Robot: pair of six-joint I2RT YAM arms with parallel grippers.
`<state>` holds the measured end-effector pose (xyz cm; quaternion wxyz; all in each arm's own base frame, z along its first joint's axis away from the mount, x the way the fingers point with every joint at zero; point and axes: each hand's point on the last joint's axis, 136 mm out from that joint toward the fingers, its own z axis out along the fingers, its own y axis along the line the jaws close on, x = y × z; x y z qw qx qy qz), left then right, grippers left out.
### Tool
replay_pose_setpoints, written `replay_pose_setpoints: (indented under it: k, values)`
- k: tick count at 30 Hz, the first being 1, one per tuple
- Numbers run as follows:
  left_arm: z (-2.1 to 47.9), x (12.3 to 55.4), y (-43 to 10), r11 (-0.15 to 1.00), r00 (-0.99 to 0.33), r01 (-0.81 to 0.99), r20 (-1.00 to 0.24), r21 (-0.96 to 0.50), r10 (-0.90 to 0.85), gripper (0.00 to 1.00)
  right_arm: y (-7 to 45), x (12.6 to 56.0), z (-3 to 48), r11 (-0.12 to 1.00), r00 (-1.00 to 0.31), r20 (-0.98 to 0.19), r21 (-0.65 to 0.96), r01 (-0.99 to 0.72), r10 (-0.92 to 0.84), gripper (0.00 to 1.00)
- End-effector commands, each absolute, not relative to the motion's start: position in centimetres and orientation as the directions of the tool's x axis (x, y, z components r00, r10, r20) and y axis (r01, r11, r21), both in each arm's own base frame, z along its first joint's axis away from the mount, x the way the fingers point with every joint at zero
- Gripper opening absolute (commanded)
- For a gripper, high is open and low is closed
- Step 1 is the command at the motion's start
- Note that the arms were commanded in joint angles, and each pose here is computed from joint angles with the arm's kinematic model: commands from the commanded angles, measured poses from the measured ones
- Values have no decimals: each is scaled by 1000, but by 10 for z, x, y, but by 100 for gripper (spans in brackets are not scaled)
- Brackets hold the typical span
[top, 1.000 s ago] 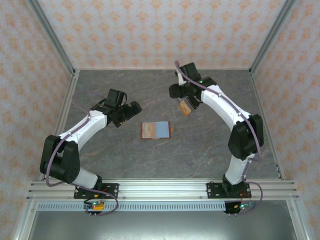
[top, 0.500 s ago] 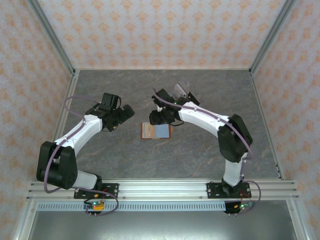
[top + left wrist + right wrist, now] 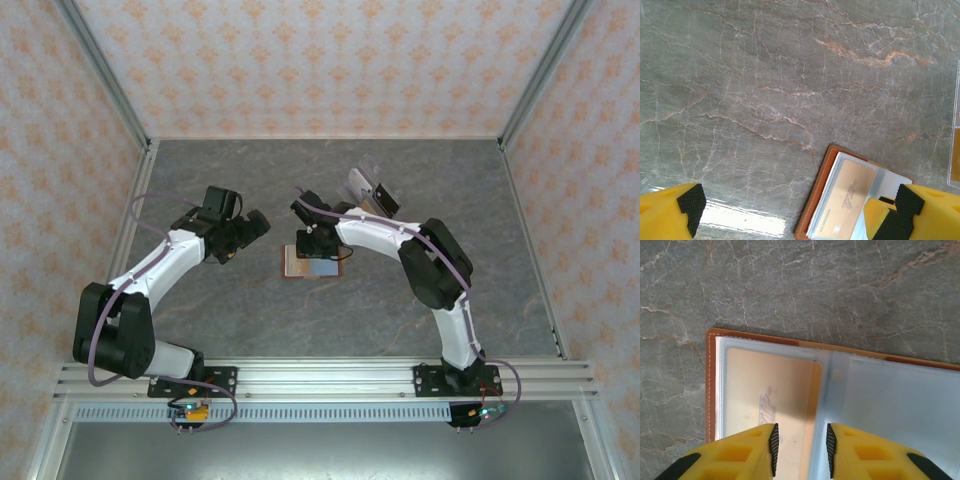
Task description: Take the credit cards out of the card holder
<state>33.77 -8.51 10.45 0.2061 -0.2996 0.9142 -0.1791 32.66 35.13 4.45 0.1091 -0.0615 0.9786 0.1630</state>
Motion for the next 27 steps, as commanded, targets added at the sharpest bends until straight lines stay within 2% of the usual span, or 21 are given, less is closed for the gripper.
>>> replay_pose_setpoints:
  k: [1, 16, 22, 27]
  values:
    - [101, 341, -86, 748, -737, -480, -253, -459, -627, 100, 354, 334, 43, 947, -969, -240, 291, -135, -64, 32]
    - [92, 344, -106, 736, -783, -434, -187, -519, -594, 98, 334, 335, 23, 978, -970, -223, 159, -138, -101, 23]
    - [87, 343, -119, 733, -810, -410, -153, -543, -566, 92, 331, 335, 20, 980, -970, -222, 147, -134, -99, 16]
    - [81, 342, -135, 733, -837, -384, -123, -561, -533, 79, 330, 334, 18, 981, -971, -220, 149, -127, -92, 12]
